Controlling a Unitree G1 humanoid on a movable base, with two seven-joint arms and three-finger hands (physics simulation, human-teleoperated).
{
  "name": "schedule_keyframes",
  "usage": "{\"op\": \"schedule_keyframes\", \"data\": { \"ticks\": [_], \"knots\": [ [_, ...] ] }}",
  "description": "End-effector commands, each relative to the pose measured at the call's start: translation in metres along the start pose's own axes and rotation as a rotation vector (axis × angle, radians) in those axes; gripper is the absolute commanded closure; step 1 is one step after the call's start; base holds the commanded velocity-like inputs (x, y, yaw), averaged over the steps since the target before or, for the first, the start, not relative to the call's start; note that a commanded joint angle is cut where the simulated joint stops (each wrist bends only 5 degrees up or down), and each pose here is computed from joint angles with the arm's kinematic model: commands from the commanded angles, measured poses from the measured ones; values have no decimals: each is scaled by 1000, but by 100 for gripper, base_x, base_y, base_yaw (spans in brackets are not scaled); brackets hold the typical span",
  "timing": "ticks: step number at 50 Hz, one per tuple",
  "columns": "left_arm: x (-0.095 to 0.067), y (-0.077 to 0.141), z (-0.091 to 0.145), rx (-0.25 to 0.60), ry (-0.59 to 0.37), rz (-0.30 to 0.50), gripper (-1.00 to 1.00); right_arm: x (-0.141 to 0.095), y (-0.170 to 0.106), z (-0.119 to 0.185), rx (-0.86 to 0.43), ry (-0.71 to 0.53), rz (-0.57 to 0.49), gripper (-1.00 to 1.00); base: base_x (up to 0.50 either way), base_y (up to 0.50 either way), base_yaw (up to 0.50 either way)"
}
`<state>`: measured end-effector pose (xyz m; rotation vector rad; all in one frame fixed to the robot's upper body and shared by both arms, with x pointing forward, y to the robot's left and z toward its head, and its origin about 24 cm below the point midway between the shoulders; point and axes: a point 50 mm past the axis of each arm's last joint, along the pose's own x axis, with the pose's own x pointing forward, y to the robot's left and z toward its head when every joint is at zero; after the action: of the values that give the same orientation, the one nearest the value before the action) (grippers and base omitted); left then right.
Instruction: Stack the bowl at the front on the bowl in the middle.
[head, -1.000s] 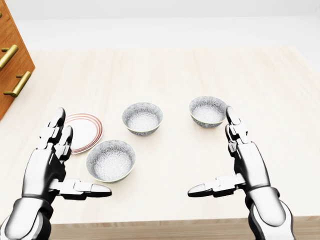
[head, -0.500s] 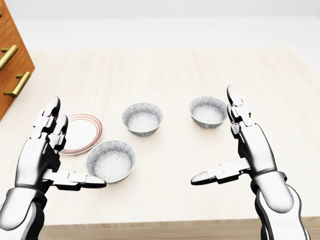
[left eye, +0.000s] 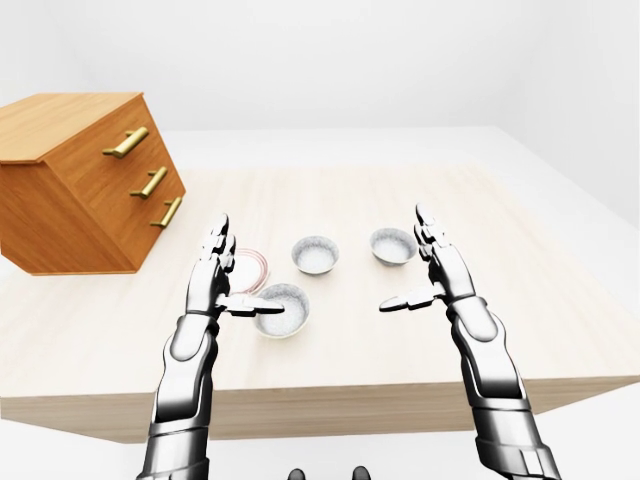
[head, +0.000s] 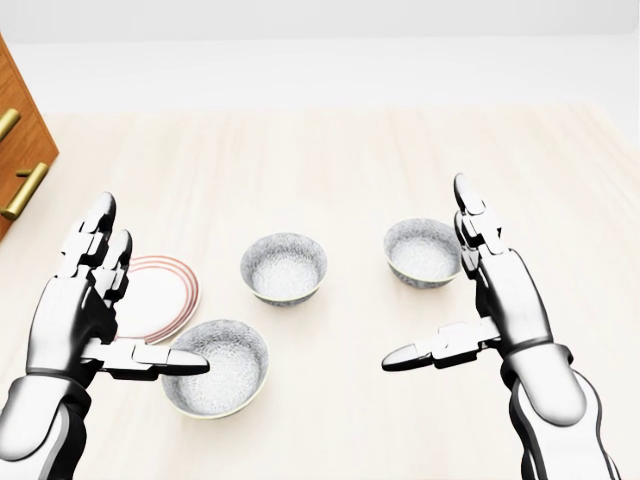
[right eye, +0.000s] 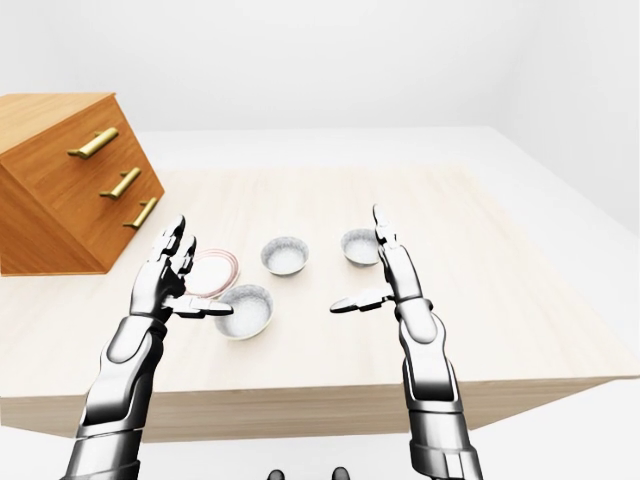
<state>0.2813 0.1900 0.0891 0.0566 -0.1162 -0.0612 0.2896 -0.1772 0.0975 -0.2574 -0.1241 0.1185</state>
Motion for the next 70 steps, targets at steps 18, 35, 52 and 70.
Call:
{"op": "schedule_keyframes", "data": {
  "ticks": [18,35,52,70],
  "knots": [
    [4,0,-4,7,20,0,-100,6,6,-18,0,82,-12,-100,18,0,0],
    [4,-2,-10,1,46,-10,-100,6,7,-24,-2,110,-11,-100,12,0,0],
    [4,-3,-12,-1,55,-19,-100,6,3,-27,-52,99,-29,-100,5,0,0],
    [-5,-2,-10,-9,39,-19,-100,27,7,-72,-743,218,-61,-100,0,0,0]
  ]
}}
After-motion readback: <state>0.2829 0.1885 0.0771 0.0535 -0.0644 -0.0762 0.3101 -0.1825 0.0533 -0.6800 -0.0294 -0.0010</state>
